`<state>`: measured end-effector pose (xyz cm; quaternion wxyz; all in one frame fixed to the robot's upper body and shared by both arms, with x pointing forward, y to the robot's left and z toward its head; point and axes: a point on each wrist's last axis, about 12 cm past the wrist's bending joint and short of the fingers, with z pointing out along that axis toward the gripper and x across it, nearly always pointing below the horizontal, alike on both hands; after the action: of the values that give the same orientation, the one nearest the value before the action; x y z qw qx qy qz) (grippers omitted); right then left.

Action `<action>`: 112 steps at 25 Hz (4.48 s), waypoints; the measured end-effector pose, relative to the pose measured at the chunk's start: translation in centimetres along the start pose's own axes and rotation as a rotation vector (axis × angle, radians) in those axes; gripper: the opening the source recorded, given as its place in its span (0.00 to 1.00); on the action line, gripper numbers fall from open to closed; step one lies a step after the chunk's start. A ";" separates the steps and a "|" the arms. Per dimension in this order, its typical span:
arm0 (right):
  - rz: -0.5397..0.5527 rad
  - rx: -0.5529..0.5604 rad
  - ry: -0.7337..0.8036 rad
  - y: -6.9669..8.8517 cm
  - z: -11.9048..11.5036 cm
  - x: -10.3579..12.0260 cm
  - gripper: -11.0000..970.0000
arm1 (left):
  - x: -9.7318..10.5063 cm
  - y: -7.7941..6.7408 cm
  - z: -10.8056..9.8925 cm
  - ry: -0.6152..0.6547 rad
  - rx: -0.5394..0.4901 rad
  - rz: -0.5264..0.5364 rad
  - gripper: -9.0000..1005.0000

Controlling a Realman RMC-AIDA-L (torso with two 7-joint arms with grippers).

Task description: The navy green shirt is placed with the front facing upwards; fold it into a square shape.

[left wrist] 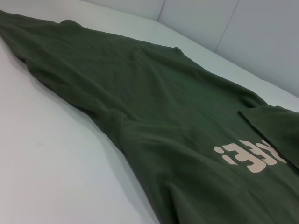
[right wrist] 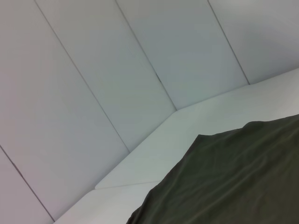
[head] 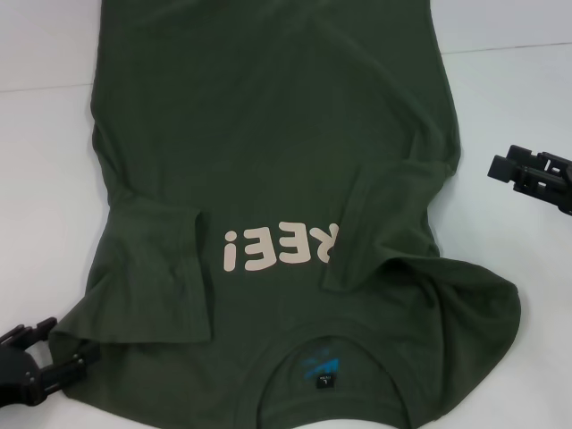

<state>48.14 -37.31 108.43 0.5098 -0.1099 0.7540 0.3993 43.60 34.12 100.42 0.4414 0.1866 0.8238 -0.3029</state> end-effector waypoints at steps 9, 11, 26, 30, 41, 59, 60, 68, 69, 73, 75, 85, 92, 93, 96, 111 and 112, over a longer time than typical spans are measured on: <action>-0.002 -0.001 0.001 0.0 0.2 -0.1 0.72 | -0.4 0.1 0.3 -0.006 0.003 0.000 0.87; -0.002 0.000 0.001 0.0 0.2 -0.1 0.72 | -0.5 0.1 0.4 -0.006 0.003 0.003 0.87; -0.007 0.000 -0.003 -0.1 0.4 -0.3 0.69 | -0.7 0.4 0.3 -0.018 -0.013 -0.005 0.81; -0.007 0.001 -0.005 -0.1 0.4 -0.3 0.69 | -0.7 0.4 0.4 -0.014 -0.012 -0.006 0.67; -0.007 0.005 -0.005 -0.1 0.5 -0.3 0.69 | -0.8 0.2 0.6 0.006 0.018 0.011 0.20; 0.005 0.011 0.004 -0.3 0.4 0.2 0.69 | -0.9 0.2 0.5 0.003 0.020 0.022 0.11; 0.005 0.011 0.004 -0.3 0.4 0.2 0.69 | -0.9 0.2 0.5 0.003 0.020 0.022 0.11; 0.002 0.005 0.003 -0.2 0.7 0.1 0.69 | -1.1 0.1 0.5 -0.002 0.024 0.026 0.10; 0.002 0.004 0.004 -0.2 0.8 0.1 0.69 | -1.1 0.2 0.5 -0.006 0.024 0.023 0.10; 0.001 0.003 0.006 -0.2 0.8 0.0 0.69 | -1.3 0.2 0.3 -0.017 0.021 -0.002 0.10; 0.001 0.002 0.006 -0.2 0.9 0.0 0.69 | -1.3 0.3 0.4 -0.017 0.022 -0.015 0.12; 0.000 0.001 0.004 -0.2 0.9 -0.1 0.69 | -1.5 0.5 0.2 -0.027 0.013 -0.033 0.24; -0.001 0.003 0.003 -0.3 1.0 -0.1 0.69 | -1.6 0.6 -0.1 -0.025 0.013 -0.037 0.53; -0.002 0.004 0.003 -0.3 1.0 -0.1 0.69 | -1.6 0.6 -0.2 -0.025 0.013 -0.038 0.57; -0.002 0.005 0.006 -0.3 1.1 -0.2 0.69 | -1.6 0.7 -0.2 -0.024 0.008 -0.041 0.69; -0.003 0.011 0.009 -0.4 1.4 -0.2 0.69 | -1.6 0.8 0.1 -0.019 0.000 -0.031 0.90; -0.002 0.010 0.008 -0.4 1.5 -0.2 0.69 | -1.6 0.8 0.1 -0.018 -0.001 -0.030 0.90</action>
<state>49.44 -36.56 108.17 0.5076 -0.1098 0.7581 0.3945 44.98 34.60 101.46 0.4443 0.1710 0.8227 -0.3106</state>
